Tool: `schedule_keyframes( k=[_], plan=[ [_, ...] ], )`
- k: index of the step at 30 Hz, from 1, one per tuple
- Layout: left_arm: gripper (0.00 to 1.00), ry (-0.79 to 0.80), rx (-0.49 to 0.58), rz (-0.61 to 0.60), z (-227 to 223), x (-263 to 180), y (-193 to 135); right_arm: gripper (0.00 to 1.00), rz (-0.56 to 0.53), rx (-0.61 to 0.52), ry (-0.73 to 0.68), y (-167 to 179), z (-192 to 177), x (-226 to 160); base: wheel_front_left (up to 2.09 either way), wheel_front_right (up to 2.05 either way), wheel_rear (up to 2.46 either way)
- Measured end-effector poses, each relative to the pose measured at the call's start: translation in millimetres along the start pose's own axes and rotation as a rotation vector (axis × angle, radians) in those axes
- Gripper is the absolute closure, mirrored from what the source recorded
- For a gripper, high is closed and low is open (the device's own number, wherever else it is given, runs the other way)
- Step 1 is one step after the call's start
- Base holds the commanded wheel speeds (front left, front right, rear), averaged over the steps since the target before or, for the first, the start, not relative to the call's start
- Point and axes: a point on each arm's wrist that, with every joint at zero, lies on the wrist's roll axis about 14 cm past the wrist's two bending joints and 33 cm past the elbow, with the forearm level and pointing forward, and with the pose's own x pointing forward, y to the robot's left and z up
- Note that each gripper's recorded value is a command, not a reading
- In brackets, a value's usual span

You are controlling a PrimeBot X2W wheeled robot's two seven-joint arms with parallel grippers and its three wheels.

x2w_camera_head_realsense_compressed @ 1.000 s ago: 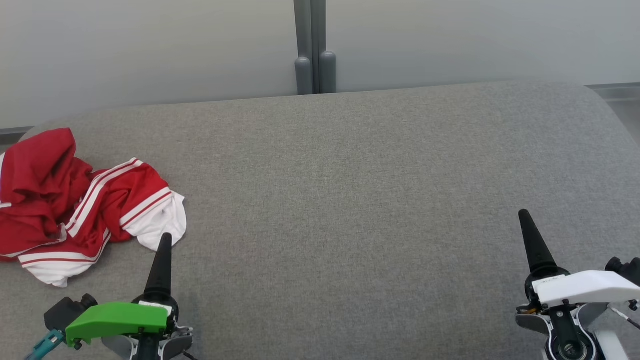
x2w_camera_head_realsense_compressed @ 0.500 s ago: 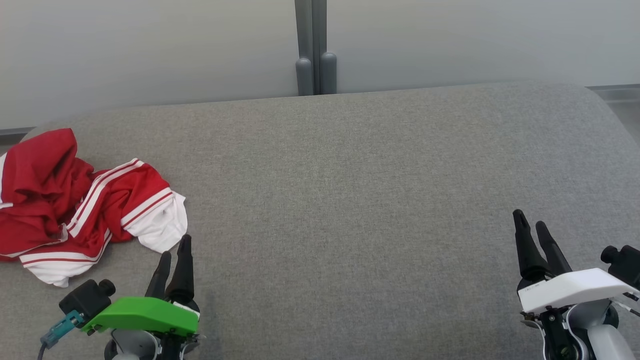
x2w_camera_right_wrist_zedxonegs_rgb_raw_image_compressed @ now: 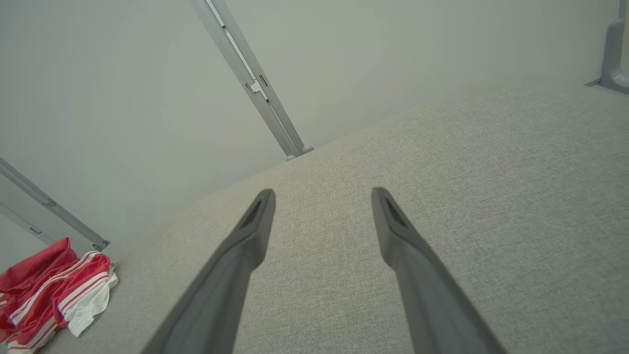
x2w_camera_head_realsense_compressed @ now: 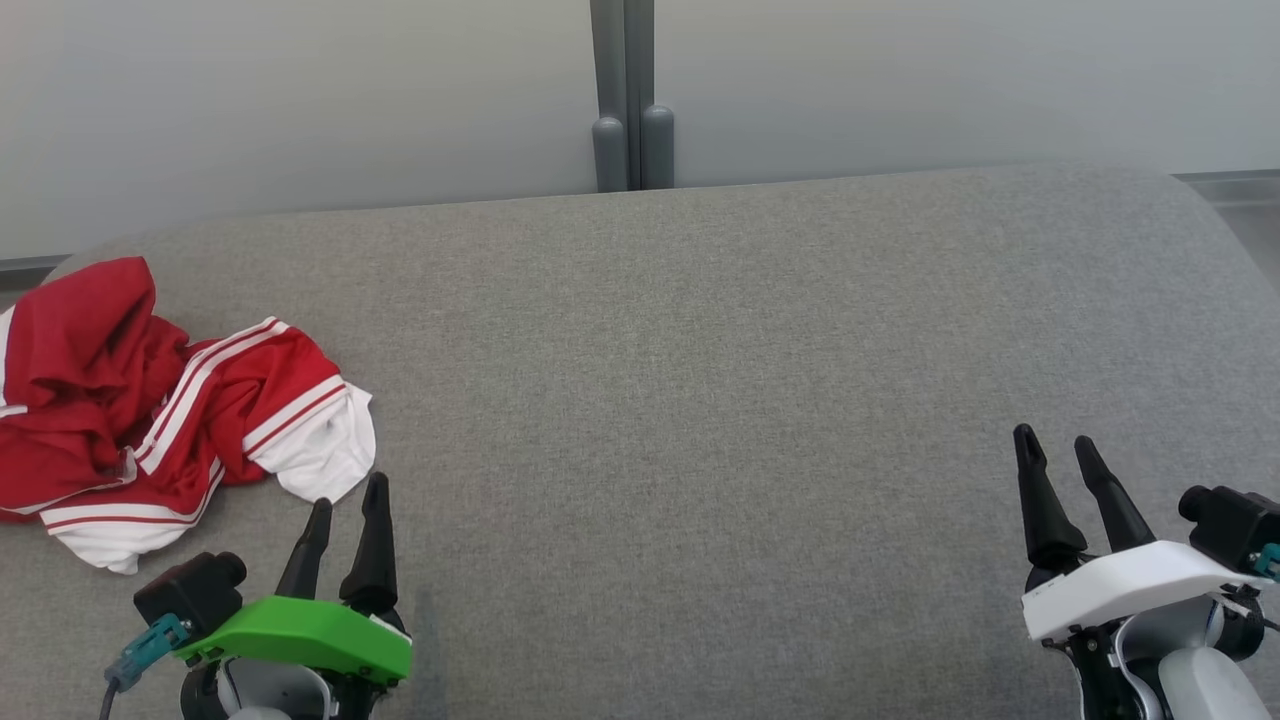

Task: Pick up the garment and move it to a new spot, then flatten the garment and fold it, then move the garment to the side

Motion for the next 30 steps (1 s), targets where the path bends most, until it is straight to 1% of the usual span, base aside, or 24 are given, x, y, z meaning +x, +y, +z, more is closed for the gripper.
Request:
schedule_keyframes(
  k=[15, 27, 30],
  plan=[
    [0.0, -0.006, 0.205, -0.014, -1.9, -5.9, 3.2, 0.0, 0.034, -0.202, -0.011, 2.3, 3.2, 0.2, 0.0, 0.0, 0.0],
    [0.0, -0.023, 0.328, -0.025, 0.1, -7.8, 4.3, 0.0, 0.048, -0.322, -0.013, 0.5, 1.9, -0.8, 0.0, 0.0, 0.0],
    [0.0, -0.025, 0.353, -0.023, -0.3, -9.2, 6.0, 0.0, 0.047, -0.33, -0.018, 0.4, 2.1, -1.4, 0.0, 0.0, 0.0]
  ],
)
